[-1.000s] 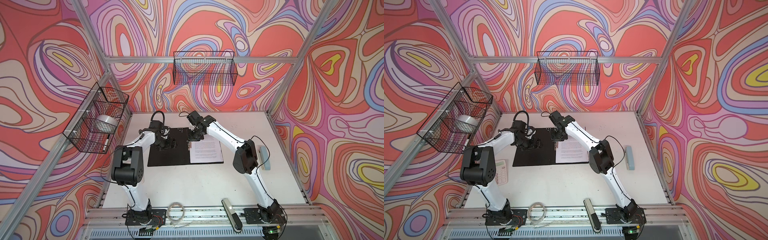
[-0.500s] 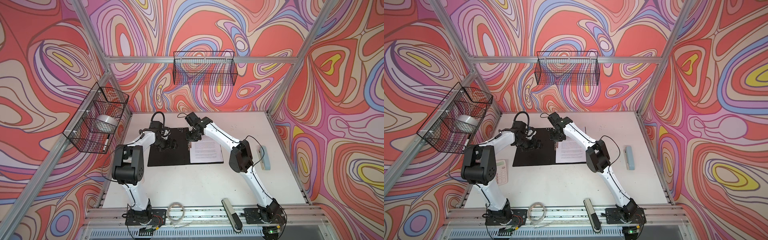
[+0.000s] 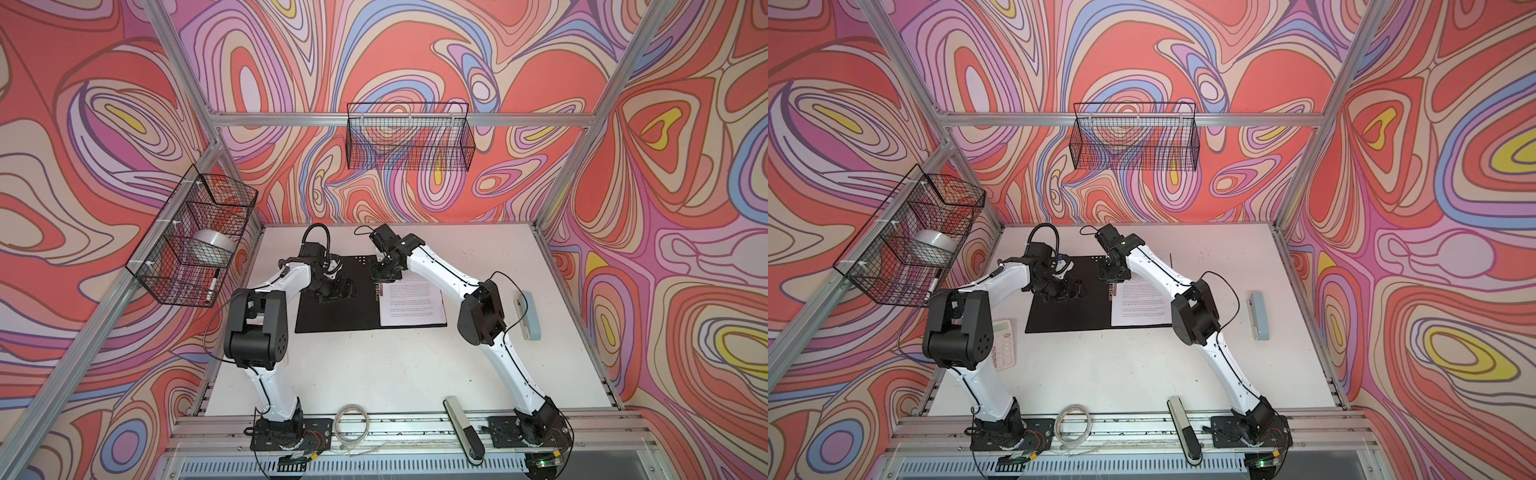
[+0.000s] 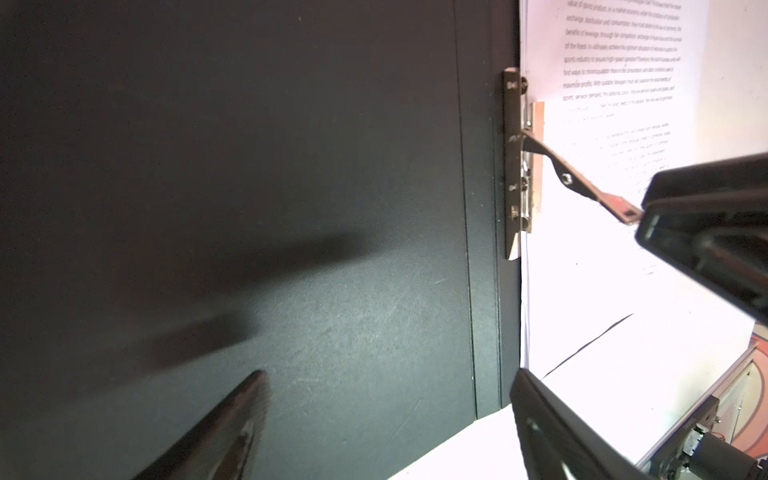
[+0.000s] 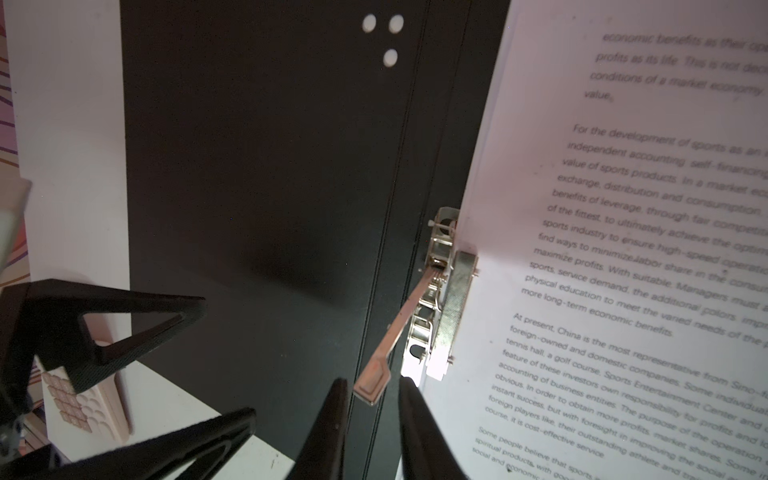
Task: Put the files into the folder
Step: 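Move the right gripper to the raised clip lever and push it down, then press the clip lever flat against the papers with the right gripper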
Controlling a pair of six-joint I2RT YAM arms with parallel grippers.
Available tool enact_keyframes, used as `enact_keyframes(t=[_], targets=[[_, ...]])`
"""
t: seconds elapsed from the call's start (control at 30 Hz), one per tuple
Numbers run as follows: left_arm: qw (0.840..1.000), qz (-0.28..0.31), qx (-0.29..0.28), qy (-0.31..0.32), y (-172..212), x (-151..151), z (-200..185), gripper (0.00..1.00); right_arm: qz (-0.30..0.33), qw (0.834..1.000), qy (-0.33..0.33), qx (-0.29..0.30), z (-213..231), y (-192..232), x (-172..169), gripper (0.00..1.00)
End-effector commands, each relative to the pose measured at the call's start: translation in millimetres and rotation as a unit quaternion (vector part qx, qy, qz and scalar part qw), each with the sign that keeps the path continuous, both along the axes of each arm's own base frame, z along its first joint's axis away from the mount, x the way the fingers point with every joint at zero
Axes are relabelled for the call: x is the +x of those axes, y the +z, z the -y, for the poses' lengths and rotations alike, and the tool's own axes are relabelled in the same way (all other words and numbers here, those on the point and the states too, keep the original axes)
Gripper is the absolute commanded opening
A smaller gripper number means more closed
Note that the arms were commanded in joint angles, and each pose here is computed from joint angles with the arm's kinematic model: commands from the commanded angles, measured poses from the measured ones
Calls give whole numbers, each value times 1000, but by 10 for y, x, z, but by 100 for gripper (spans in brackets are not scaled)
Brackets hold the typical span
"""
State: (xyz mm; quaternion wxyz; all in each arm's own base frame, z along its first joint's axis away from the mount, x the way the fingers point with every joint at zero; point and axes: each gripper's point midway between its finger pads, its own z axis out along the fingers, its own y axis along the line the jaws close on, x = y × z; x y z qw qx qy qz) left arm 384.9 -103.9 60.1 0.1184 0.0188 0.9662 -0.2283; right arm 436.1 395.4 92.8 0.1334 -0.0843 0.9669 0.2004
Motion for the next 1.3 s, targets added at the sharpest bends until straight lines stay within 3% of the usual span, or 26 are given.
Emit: enact_keyframes(t=[0.0, 0.43, 1.27], targets=[[1000, -13, -3, -9, -32, -24, 2, 91, -10, 1000, 8, -14, -5, -134, -30, 23], [999, -32, 31, 1, -190, 26, -102, 90, -23, 999, 9, -48, 105, -290, -75, 22], [998, -47, 42, 7, -286, 65, -135, 90, -48, 993, 9, -107, 339, -513, -204, 12]])
